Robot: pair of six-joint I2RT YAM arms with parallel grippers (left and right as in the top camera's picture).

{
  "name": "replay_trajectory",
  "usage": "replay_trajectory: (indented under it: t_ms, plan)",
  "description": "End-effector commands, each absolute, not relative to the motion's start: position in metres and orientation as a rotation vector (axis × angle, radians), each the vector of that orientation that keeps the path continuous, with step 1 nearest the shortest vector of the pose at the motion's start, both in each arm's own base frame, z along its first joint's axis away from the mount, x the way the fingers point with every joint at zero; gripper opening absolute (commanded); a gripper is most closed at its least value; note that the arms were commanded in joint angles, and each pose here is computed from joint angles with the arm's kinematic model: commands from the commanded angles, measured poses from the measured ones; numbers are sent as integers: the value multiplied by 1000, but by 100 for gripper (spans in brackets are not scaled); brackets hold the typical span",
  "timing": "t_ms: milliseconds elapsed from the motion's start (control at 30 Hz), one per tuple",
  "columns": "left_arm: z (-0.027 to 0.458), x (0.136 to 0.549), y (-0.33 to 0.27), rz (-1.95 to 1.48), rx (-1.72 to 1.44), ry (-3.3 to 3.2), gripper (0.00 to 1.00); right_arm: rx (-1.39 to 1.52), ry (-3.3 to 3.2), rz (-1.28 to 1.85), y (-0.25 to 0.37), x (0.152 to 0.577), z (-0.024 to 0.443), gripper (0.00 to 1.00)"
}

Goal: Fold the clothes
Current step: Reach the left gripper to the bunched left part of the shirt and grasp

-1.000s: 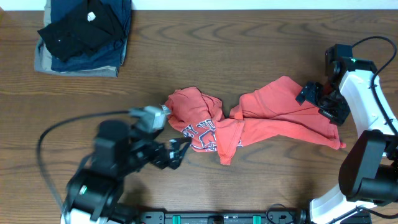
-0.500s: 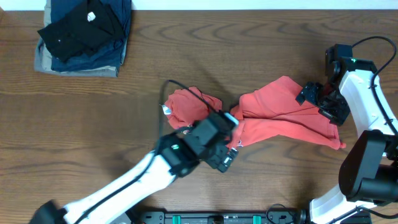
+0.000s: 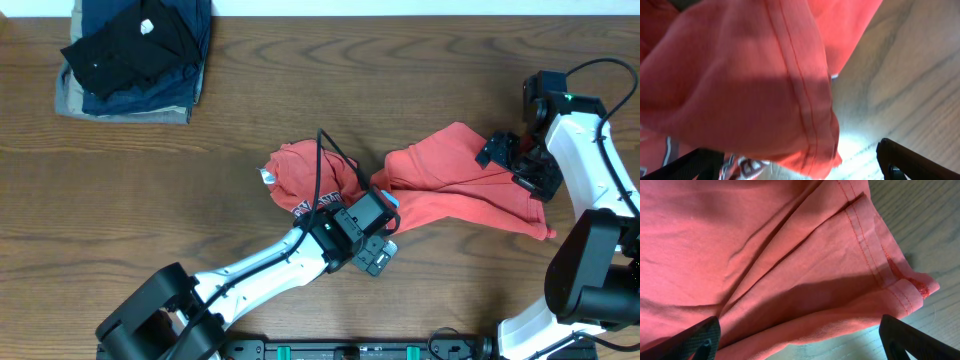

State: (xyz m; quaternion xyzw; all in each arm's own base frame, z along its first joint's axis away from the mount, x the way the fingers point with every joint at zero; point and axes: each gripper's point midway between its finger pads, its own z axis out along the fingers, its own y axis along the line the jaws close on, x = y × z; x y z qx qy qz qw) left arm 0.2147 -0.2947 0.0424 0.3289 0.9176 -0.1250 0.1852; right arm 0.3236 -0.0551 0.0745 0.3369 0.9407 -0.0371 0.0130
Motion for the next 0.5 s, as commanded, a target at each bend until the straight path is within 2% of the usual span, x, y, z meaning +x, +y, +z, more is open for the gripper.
replay_trajectory:
  t_ms: [0,200,467]
  plan:
    - [52,227,-304,-356,881,2539,98,1069,2902,-112,-56,325,81,99]
    - [51,236,-312,-366,860,2502,99,1070,2902,-112,-56,325,81,99]
    - [16,233,-307,-303,885,2578,100,1070,2902,-112,-56,325,81,99]
